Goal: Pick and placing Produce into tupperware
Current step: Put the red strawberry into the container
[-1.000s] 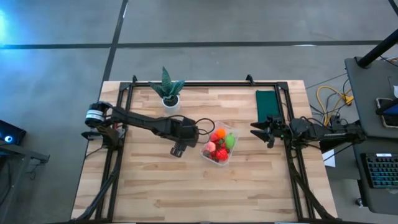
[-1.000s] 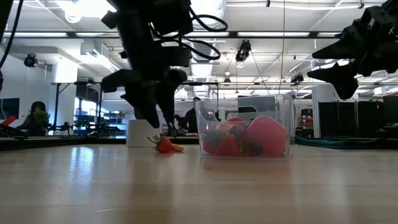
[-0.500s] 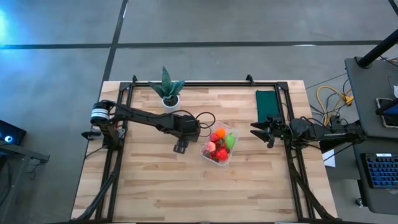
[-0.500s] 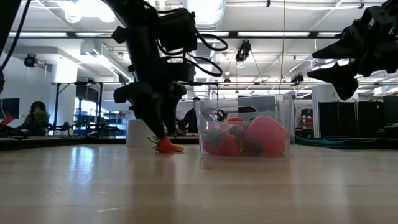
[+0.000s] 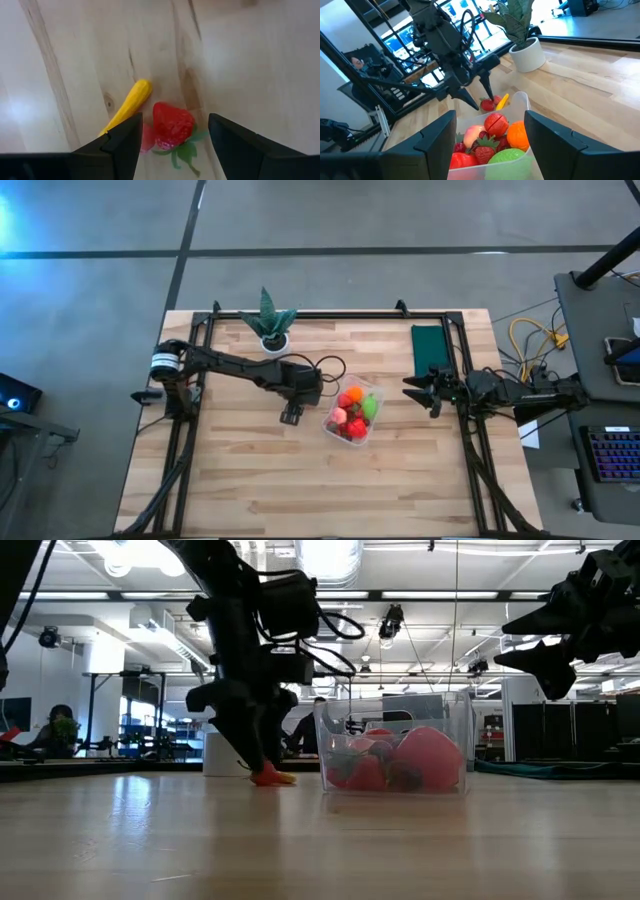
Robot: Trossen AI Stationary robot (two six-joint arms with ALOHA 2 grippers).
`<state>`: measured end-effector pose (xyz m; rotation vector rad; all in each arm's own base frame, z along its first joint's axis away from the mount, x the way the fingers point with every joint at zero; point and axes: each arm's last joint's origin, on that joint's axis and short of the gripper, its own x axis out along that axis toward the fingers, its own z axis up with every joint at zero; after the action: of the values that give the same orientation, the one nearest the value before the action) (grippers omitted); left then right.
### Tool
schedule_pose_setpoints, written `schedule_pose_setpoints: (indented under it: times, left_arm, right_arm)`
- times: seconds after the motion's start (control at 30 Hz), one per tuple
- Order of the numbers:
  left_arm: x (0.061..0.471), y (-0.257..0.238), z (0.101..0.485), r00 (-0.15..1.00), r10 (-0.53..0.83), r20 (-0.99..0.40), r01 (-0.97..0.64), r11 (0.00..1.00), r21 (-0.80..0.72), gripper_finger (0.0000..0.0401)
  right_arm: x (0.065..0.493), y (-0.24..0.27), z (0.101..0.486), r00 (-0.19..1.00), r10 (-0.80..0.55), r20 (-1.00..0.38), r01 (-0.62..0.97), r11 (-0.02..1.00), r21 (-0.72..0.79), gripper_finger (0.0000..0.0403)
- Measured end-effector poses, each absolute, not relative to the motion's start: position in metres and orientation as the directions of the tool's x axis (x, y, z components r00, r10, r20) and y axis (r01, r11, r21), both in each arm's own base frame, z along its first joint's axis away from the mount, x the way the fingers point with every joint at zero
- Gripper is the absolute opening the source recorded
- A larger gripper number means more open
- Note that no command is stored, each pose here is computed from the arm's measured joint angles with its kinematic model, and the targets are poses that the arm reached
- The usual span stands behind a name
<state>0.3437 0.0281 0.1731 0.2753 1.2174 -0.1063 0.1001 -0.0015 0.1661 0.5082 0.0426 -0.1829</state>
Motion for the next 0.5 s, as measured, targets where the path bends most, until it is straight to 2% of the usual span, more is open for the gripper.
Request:
schedule_pose_setpoints:
  times: [0.5]
  left_arm:
    - [0.3459,0.0283,0.1622,0.316,0.058,-0.947,0.188,0.975,0.122,0.0212]
  right_arm:
    - [0.1001,-0.0015,0.1661,0.983,-0.164,-0.086,0.185,0.858,0.48,0.0226]
